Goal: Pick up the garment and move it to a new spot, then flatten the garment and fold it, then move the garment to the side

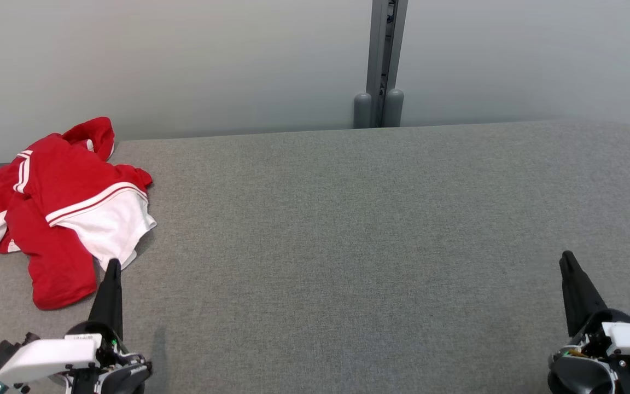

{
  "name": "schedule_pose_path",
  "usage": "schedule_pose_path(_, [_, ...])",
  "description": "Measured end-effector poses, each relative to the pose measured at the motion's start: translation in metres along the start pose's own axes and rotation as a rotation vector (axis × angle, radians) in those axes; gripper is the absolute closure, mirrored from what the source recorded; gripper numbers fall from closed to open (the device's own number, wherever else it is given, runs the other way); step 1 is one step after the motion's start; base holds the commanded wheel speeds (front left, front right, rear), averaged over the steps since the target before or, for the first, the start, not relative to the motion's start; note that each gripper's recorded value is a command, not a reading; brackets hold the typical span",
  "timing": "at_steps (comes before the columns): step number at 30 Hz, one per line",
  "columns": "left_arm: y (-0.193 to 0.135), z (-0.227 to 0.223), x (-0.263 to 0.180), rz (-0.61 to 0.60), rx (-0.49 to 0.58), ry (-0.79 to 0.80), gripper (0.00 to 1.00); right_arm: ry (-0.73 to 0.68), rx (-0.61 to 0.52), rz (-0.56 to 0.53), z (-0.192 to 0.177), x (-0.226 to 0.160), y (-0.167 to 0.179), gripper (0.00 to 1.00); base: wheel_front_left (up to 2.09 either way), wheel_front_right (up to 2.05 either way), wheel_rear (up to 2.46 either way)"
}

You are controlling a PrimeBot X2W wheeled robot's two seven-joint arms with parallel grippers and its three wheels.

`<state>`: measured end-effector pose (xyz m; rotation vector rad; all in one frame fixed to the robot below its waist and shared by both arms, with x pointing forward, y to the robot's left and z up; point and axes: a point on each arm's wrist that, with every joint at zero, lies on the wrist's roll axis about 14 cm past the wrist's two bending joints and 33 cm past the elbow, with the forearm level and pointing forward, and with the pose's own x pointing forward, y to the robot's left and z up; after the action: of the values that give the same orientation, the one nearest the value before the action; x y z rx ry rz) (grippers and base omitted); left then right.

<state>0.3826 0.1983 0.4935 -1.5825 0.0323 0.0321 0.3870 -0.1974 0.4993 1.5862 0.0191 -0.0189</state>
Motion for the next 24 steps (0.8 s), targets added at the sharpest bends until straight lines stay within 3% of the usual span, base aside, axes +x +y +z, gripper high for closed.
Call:
schedule_pose_path(1, [0.000,0.000,0.000,0.000,0.000,0.000,1.00,0.000,0.000,0.000,0.000,0.000,0.000,1.00,0.00,0.00,0.00])
schedule_pose_path(2, [0.007,-0.001,-0.003,0.021,-0.005,0.000,0.00,0.000,0.005,-0.019,-0.001,-0.003,-0.007,0.00,0.00,0.00,0.00])
schedule_pose_path(6, [0.026,-0.004,-0.013,0.075,-0.016,-0.005,0.00,-0.001,0.015,-0.070,-0.005,-0.011,-0.024,0.00,0.00,0.00,0.00])
schedule_pose_path(15, [0.021,-0.008,-0.012,0.060,0.019,-0.016,0.00,-0.006,-0.016,-0.064,-0.011,-0.010,-0.022,0.00,0.00,0.00,0.00])
schedule_pose_path(24, [0.013,-0.011,-0.012,0.049,0.126,-0.020,0.00,-0.025,-0.118,-0.041,-0.008,-0.008,-0.013,0.00,0.00,0.00,0.00])
